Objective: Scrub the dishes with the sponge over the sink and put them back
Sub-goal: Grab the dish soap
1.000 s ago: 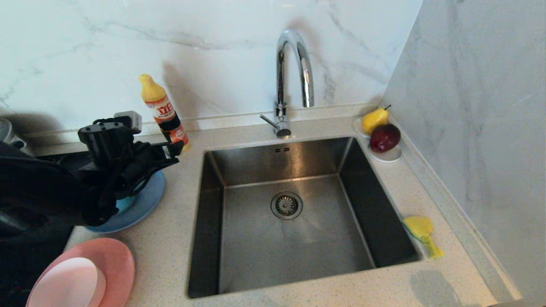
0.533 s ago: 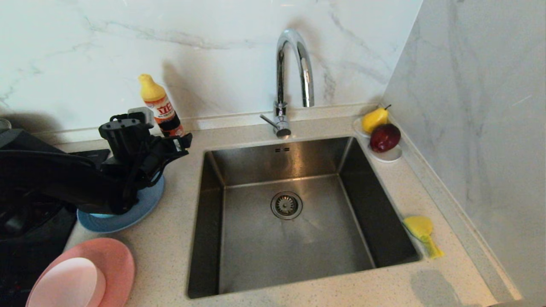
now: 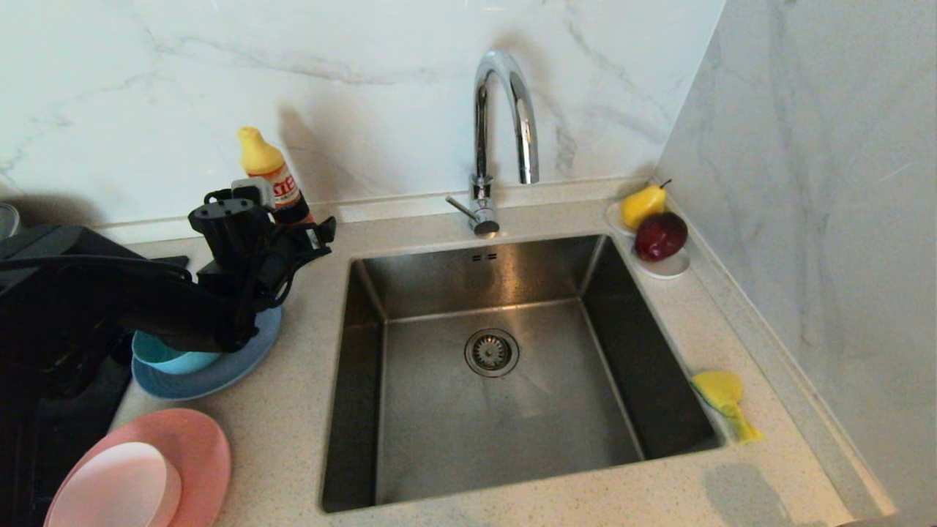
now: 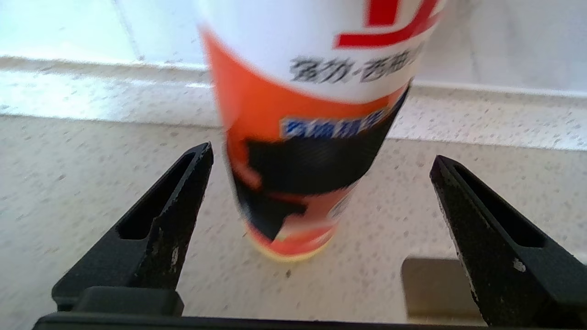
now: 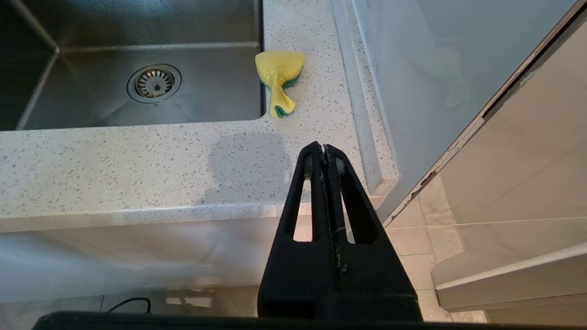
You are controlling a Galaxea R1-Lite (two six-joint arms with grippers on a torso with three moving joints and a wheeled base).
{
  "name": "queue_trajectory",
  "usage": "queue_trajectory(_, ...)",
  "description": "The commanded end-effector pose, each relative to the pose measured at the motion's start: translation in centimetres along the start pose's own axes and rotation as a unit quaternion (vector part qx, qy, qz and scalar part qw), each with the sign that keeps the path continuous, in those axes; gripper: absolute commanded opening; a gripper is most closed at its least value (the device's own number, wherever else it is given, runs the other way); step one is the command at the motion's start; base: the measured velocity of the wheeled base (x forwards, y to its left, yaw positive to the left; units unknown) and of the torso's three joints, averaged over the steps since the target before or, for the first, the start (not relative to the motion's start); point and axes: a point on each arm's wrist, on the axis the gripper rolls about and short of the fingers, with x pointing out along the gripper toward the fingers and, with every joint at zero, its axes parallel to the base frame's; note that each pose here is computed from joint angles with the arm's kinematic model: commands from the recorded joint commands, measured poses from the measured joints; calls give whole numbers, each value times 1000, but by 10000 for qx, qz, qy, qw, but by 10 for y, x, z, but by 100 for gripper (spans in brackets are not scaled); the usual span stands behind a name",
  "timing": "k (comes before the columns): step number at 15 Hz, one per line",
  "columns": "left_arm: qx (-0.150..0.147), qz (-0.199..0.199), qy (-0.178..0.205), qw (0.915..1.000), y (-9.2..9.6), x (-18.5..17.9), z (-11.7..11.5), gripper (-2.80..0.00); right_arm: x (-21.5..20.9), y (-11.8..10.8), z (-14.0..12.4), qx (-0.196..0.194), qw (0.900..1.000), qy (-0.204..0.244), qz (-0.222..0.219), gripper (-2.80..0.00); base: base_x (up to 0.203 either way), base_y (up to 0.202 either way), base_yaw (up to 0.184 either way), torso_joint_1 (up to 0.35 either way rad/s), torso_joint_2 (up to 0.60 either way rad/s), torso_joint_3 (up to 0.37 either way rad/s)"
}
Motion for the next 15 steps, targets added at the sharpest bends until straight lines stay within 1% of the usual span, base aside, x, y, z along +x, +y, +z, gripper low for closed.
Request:
queue_trajectory(1, -8, 2, -44, 10000, -1, 7, -5, 0, 0, 0, 0, 0, 10000, -3, 4, -280, 0, 0, 0, 0, 0, 0)
queue_trajectory(5, -33, -7, -171, 9998, -3, 21, -11, 0, 0, 0, 0, 7, 10000, 5, 4, -280, 0, 0, 0, 0, 0, 0)
queue_trajectory(7, -42, -12, -257, 9997, -4, 27, -9, 0, 0, 0, 0, 0, 10000, 5, 4, -280, 0, 0, 0, 0, 0, 0)
queue_trajectory(12, -33, -24, -245, 9997, -6, 37, -18, 0, 0, 0, 0, 0, 10000, 0, 4, -280, 0, 0, 0, 0, 0, 0)
queue_trajectory(15, -55, -35, -372, 9993, -8, 43, -13, 0, 0, 0, 0, 0, 10000, 4, 4, -280, 0, 0, 0, 0, 0, 0)
